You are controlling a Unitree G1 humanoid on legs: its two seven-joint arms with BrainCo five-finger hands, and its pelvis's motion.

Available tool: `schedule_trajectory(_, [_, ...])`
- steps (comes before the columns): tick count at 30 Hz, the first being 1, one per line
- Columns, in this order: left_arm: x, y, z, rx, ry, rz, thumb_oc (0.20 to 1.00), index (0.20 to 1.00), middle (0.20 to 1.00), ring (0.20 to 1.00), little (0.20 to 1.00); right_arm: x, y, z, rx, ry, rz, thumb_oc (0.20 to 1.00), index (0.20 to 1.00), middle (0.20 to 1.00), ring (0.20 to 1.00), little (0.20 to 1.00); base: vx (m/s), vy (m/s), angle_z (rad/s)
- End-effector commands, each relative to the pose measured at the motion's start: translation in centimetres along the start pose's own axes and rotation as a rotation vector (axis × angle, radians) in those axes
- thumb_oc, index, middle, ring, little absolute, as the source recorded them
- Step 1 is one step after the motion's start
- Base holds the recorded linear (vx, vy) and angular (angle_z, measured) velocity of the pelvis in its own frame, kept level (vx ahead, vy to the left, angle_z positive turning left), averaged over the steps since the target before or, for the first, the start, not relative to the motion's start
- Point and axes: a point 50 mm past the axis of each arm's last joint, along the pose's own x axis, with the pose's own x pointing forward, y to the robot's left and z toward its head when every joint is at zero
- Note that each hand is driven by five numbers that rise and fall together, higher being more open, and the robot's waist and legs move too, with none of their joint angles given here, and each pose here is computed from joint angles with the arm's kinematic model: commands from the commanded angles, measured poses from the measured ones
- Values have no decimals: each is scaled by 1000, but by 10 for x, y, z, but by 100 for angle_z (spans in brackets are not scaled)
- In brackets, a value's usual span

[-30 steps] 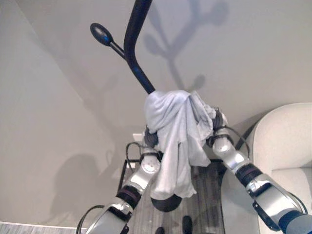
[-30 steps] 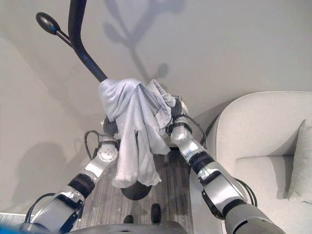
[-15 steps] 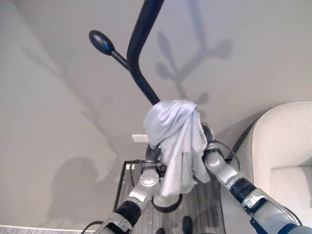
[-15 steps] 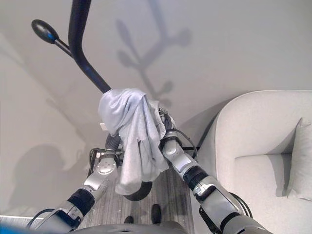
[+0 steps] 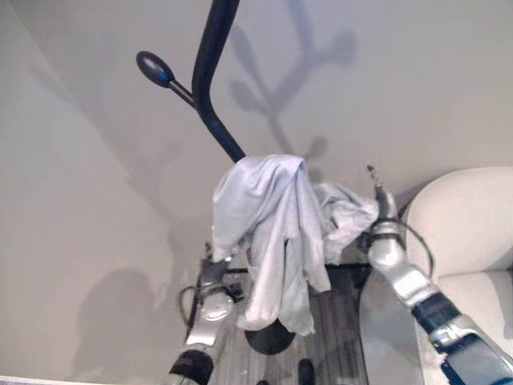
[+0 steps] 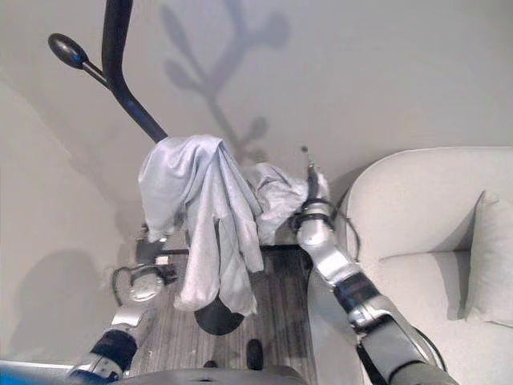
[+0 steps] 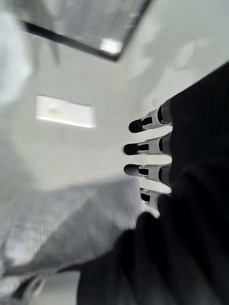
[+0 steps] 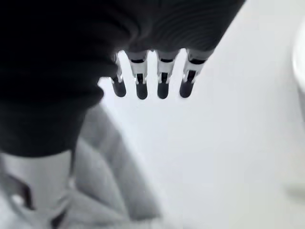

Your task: Hang the clothes on the sofa on the clothes rack.

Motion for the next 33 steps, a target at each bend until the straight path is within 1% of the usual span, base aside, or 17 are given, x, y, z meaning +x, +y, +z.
schedule_trajectory(1, [13, 30, 9, 77, -79, 76, 1000, 1000, 1000, 1000, 1000, 2, -28, 0, -107, -75, -78, 1000, 1000, 1000, 1000, 1000, 0, 0, 0])
schedule_trajectory(7, [4, 80, -28, 91, 80, 137, 1000, 1000, 1000, 1000, 1000, -29, -88, -35, -334, -13, -129, 1000, 1000, 1000, 1000, 1000, 5, 2, -3])
schedule_trajectory(11, [0, 103, -56, 207, 187, 161, 1000, 1000, 1000, 1000, 1000, -47, -103, -60, -372, 92, -176, 1000, 1000, 1000, 1000, 1000, 1, 1, -7])
schedule_trajectory(12, [-2, 111, -68, 191, 254, 204, 1000, 1000, 1000, 1000, 1000, -55, -103, -70, -356, 150, -190, 1000, 1000, 1000, 1000, 1000, -1, 1, -11])
schedule_trajectory(13, [-11, 119, -88, 88, 377, 285, 1000, 1000, 1000, 1000, 1000, -68, -105, -86, -357, 247, -201, 1000, 1000, 1000, 1000, 1000, -1, 3, -7])
schedule_trajectory(14, [-13, 119, -93, 44, 408, 302, 1000, 1000, 1000, 1000, 1000, -76, -105, -96, -365, 305, -201, 1000, 1000, 1000, 1000, 1000, 0, 0, 0])
schedule_trajectory(17, [-24, 123, -109, -2, 491, 336, 1000, 1000, 1000, 1000, 1000, -110, -90, -143, -284, 602, -216, 1000, 1000, 1000, 1000, 1000, -2, -3, -8])
schedule_trajectory(18, [-23, 123, -109, -4, 490, 337, 1000, 1000, 1000, 1000, 1000, -109, -89, -143, -281, 601, -217, 1000, 1000, 1000, 1000, 1000, 0, 0, 0])
schedule_trajectory(20, [-32, 127, -124, -46, 589, 386, 1000, 1000, 1000, 1000, 1000, -146, -69, -179, -137, 907, -258, 1000, 1000, 1000, 1000, 1000, 0, 0, 0])
schedule_trajectory(22, [-40, 126, -135, -64, 671, 403, 1000, 1000, 1000, 1000, 1000, -198, -47, -207, 51, 1280, -389, 1000, 1000, 1000, 1000, 1000, 12, -10, -3])
schedule_trajectory(23, [-47, 120, -143, -85, 741, 390, 1000, 1000, 1000, 1000, 1000, -257, -18, -211, 282, 1644, -469, 1000, 1000, 1000, 1000, 1000, 46, -10, -1])
schedule_trajectory(24, [-46, 120, -143, -85, 740, 390, 1000, 1000, 1000, 1000, 1000, -256, -18, -211, 284, 1643, -469, 1000, 1000, 1000, 1000, 1000, 101, -4, 9])
schedule_trajectory(25, [-62, 113, -157, -120, 834, 378, 1000, 1000, 1000, 1000, 1000, -323, 6, -194, 565, 2010, -712, 1000, 1000, 1000, 1000, 1000, 56, 2, 11])
schedule_trajectory(26, [-61, 113, -157, -119, 834, 375, 1000, 1000, 1000, 1000, 1000, -323, 5, -195, 570, 2011, -716, 1000, 1000, 1000, 1000, 1000, 75, 8, 8])
schedule_trajectory(28, [-72, 103, -165, -108, 885, 313, 1000, 1000, 1000, 1000, 1000, -347, 13, -182, 586, 2143, -806, 1000, 1000, 1000, 1000, 1000, 13, 5, 2])
schedule_trajectory(31, [-91, 92, -177, -46, 971, 230, 1000, 1000, 1000, 1000, 1000, -357, 32, -168, 595, 2232, -771, 1000, 1000, 1000, 1000, 1000, 15, 10, 2])
schedule_trajectory(33, [-94, 88, -179, -37, 983, 209, 1000, 1000, 1000, 1000, 1000, -355, 37, -165, 604, 2239, -774, 1000, 1000, 1000, 1000, 1000, -2, 15, 6])
